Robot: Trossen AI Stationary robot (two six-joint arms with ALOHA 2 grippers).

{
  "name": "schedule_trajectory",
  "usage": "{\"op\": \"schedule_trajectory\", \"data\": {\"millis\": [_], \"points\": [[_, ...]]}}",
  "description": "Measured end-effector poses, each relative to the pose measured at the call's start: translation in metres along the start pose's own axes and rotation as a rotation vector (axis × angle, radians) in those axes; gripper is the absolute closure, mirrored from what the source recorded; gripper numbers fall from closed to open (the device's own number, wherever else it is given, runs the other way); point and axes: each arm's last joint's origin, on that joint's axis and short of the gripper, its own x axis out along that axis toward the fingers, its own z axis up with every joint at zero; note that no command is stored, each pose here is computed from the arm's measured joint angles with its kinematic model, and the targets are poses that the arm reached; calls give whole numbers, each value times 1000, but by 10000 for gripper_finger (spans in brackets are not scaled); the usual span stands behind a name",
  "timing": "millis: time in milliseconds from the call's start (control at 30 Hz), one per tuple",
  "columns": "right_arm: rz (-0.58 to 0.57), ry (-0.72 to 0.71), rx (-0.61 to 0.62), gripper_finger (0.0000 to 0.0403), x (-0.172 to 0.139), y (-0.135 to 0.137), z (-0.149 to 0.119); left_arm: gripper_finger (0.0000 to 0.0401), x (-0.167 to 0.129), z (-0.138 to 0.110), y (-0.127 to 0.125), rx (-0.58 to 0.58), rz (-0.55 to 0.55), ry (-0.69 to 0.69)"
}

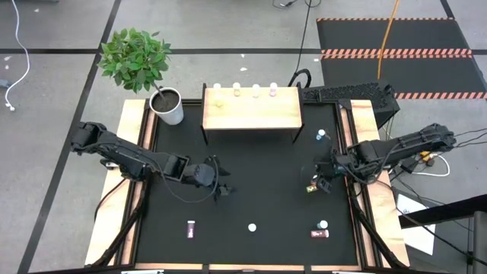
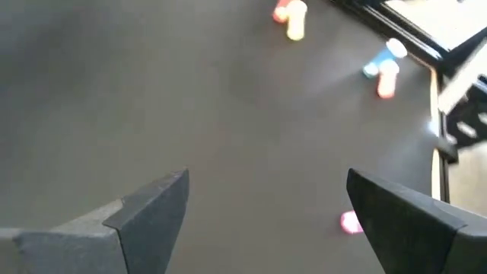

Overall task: Pick and place medicine bottles onto shelf by color
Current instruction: Put the top orange pill bottle on the shelf aligned with the other orange pill bottle

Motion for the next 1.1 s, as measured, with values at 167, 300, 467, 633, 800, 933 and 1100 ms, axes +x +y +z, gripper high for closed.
{"op": "schedule_trajectory", "data": {"millis": [167, 300, 467, 633, 800, 933, 1100], "points": [[-67, -41, -162, 193, -1, 2, -4, 45, -3, -8, -9, 93, -42, 33], [-71, -14, -205, 193, 7, 0, -9, 45, -5, -13, -15, 122, -44, 29], [-33, 49, -216, 193, 27, -6, -22, 45, -7, -18, -20, 137, -39, 20], [-48, 32, -207, 193, 38, -10, -26, 45, -8, -20, -22, 134, -40, 25], [-72, 24, -202, 200, 41, -13, -28, 45, -7, -19, -21, 167, -35, 22], [-74, 27, -188, 228, 42, -13, -29, 45, -6, -15, -16, 180, -18, 13], [-76, 24, -139, 243, 41, -14, -29, 45, -2, -5, -6, 153, 8, -15]]}}
